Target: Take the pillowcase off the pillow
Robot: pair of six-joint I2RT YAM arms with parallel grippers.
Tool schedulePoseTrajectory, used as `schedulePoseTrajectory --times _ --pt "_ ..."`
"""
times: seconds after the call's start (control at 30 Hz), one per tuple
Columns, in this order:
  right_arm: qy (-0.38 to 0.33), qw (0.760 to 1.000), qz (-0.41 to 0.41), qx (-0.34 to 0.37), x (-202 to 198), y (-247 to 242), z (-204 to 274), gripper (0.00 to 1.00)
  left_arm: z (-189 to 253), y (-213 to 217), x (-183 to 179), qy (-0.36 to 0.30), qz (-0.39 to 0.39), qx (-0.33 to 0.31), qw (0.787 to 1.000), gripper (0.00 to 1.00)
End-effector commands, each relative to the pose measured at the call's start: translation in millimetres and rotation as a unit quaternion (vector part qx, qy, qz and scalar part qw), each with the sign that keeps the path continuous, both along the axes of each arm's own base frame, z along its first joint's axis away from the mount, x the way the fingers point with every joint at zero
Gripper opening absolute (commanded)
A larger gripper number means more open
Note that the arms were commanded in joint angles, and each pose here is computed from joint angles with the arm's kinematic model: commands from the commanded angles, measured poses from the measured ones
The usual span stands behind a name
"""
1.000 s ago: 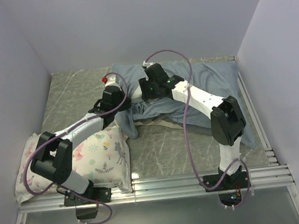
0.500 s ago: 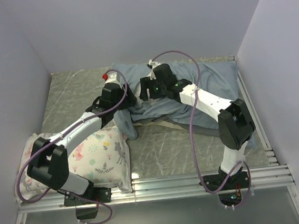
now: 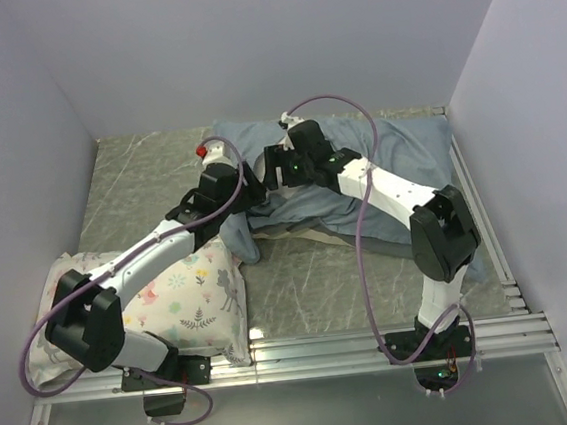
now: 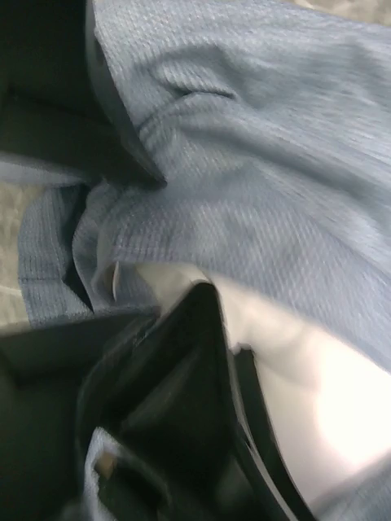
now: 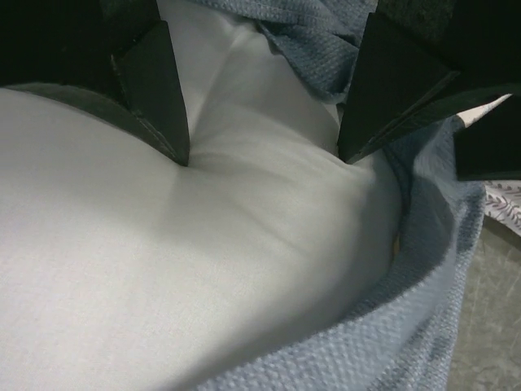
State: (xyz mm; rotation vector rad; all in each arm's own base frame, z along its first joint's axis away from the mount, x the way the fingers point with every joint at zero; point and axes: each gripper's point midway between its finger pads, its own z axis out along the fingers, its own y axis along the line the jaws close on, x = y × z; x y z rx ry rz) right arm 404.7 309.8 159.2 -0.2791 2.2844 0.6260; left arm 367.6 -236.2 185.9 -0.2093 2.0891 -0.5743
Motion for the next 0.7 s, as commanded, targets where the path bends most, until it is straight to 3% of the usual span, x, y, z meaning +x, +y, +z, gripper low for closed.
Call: schedulePoseTrajectory --times 0.0,0.07,0.23,0.33,0.47,0.67 --pt "0.011 0.999 -0.014 -0.049 -1 0 -15 0.82 -29 0 -8 0.031 0.019 0.004 0.999 0.61" --pt "0.002 0.997 -0.025 -0.068 3 -1 -16 0.85 -40 2 -11 0.039 0.023 0.005 0.999 0.48" --pt "0.002 0.995 -0.037 -0.096 7 2 -22 0.88 -58 3 -13 0.054 0.025 0.01 0.998 0.03" --pt "0.012 0.99 -0.051 -0.134 11 -2 -38 0.88 -62 8 -15 0.055 0.036 0.01 0.998 0.0" --pt "0.016 0.985 -0.063 -0.16 7 -13 -53 0.81 -63 18 -11 0.053 0.059 0.017 0.997 0.0" --pt "0.001 0.988 -0.04 -0.148 -10 -19 -56 0.88 -72 20 2 0.064 0.058 0.012 0.996 0.0"
